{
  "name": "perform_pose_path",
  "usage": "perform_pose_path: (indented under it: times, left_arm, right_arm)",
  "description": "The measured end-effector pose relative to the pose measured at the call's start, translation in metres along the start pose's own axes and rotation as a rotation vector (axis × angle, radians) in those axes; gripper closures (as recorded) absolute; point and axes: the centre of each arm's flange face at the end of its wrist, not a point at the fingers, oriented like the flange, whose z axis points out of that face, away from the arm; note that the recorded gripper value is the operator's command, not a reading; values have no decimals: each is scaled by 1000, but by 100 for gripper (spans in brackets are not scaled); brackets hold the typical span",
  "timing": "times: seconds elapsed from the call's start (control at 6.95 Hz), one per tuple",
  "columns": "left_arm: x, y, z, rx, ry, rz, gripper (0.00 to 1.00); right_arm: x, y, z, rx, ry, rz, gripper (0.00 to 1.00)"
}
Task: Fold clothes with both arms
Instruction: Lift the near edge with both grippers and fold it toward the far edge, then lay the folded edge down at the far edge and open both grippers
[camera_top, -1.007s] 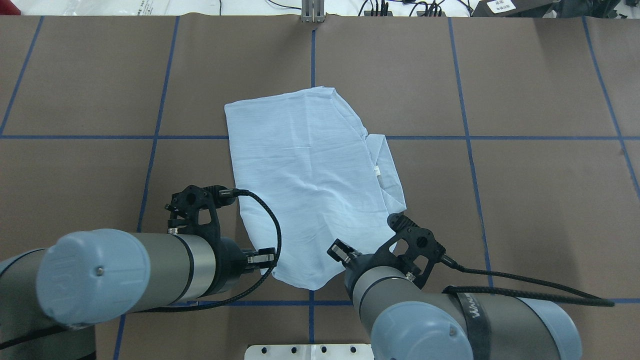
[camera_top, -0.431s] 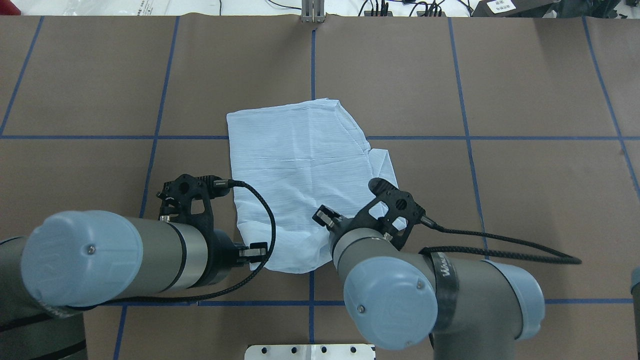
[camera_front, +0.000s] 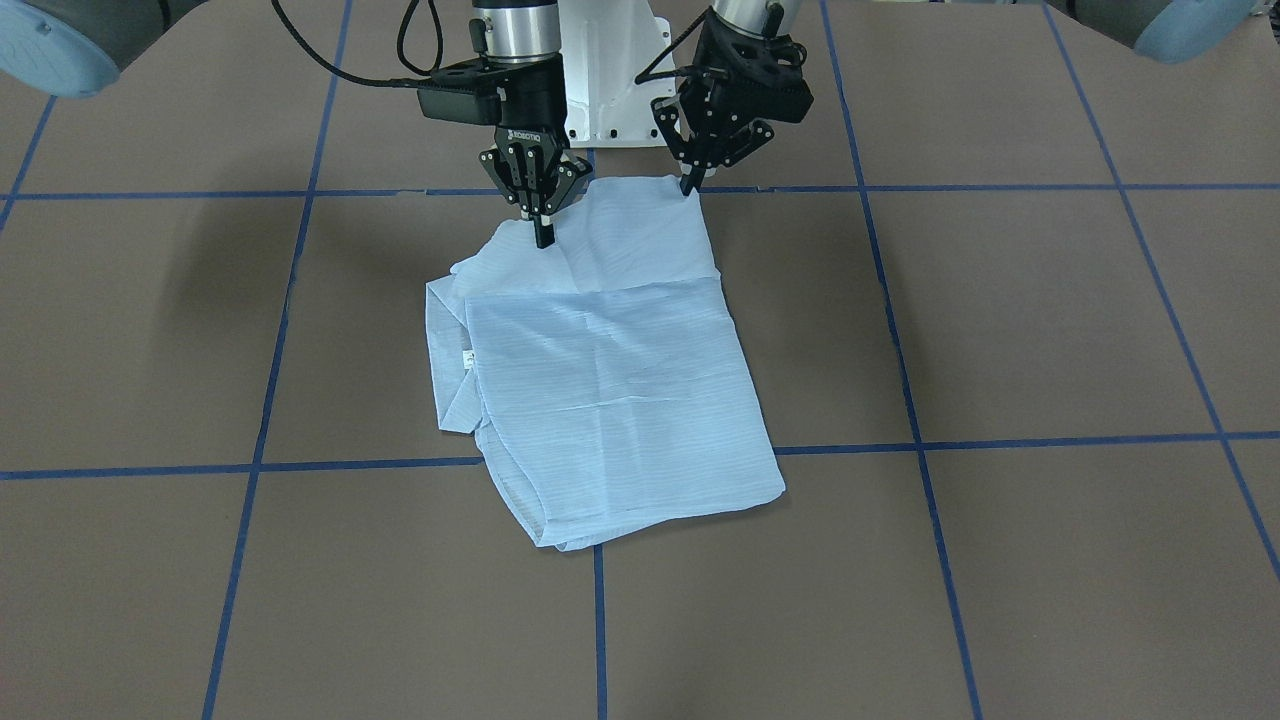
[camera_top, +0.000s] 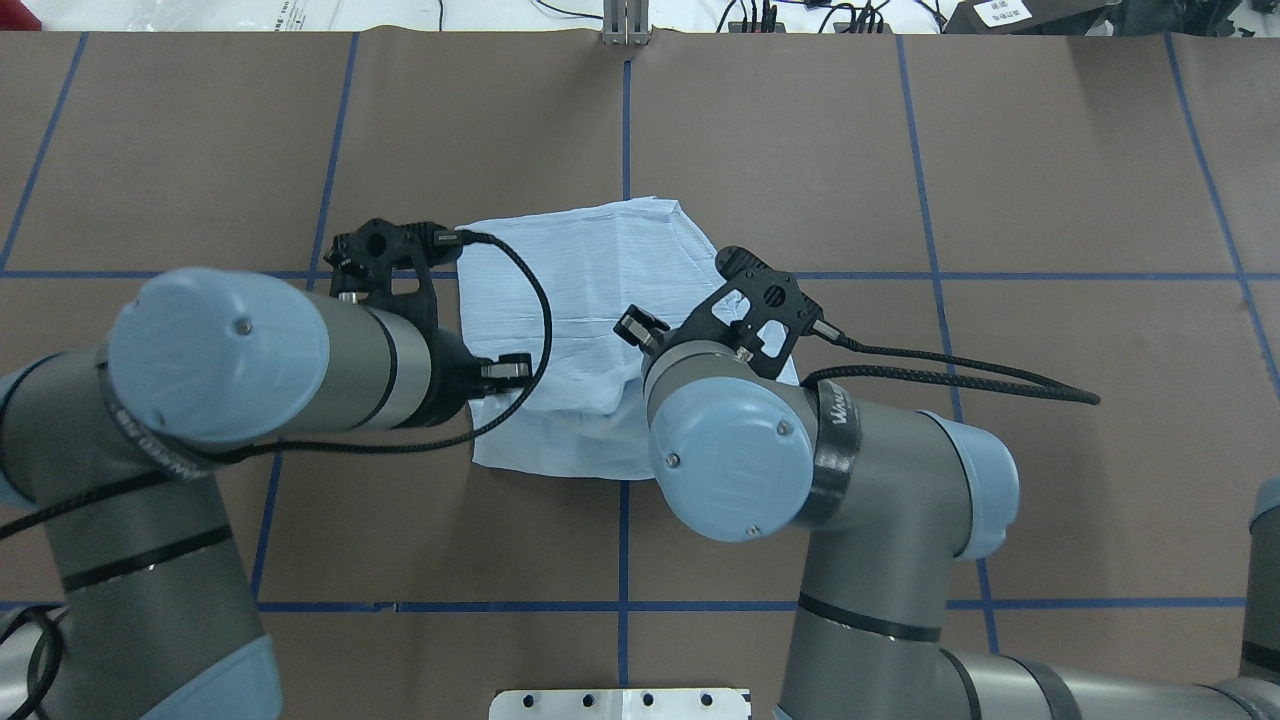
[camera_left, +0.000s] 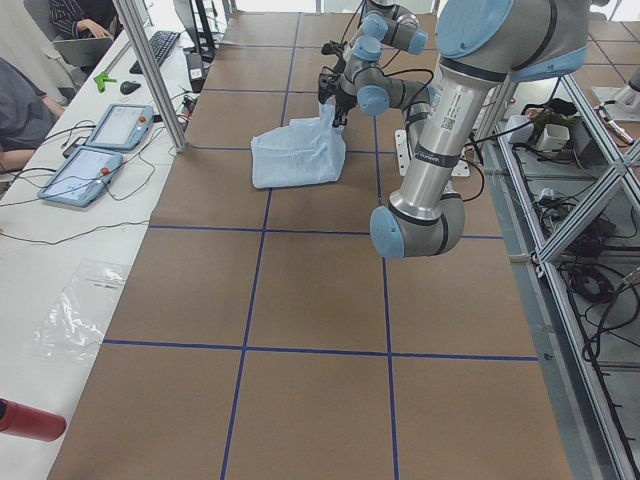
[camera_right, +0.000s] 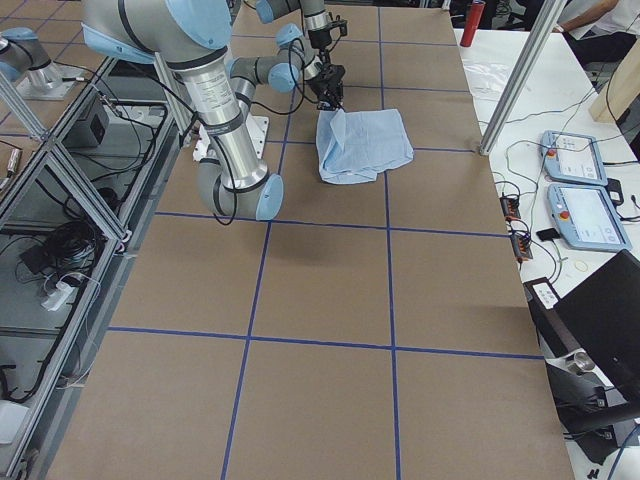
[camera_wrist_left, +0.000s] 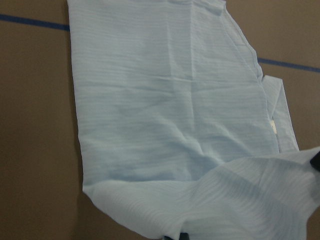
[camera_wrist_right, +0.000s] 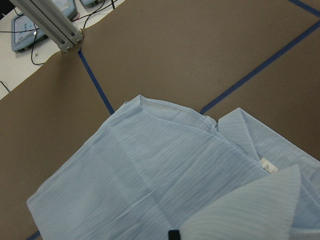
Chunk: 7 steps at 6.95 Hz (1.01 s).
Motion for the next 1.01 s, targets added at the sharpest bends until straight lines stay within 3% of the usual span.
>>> perform_pose_path:
  times: [0.29, 0.72, 1.01]
  left_arm:
    - [-6, -63, 36, 71, -56, 4, 100]
    - [-26, -136, 127, 136, -89, 13, 100]
    - [-50, -168, 172, 161, -107, 32, 100]
  right_arm:
    - [-37, -10, 54, 50, 0, -5, 100]
    - [-92, -23, 153, 91, 7, -5, 100]
    - [-103, -38, 186, 101, 16, -11, 100]
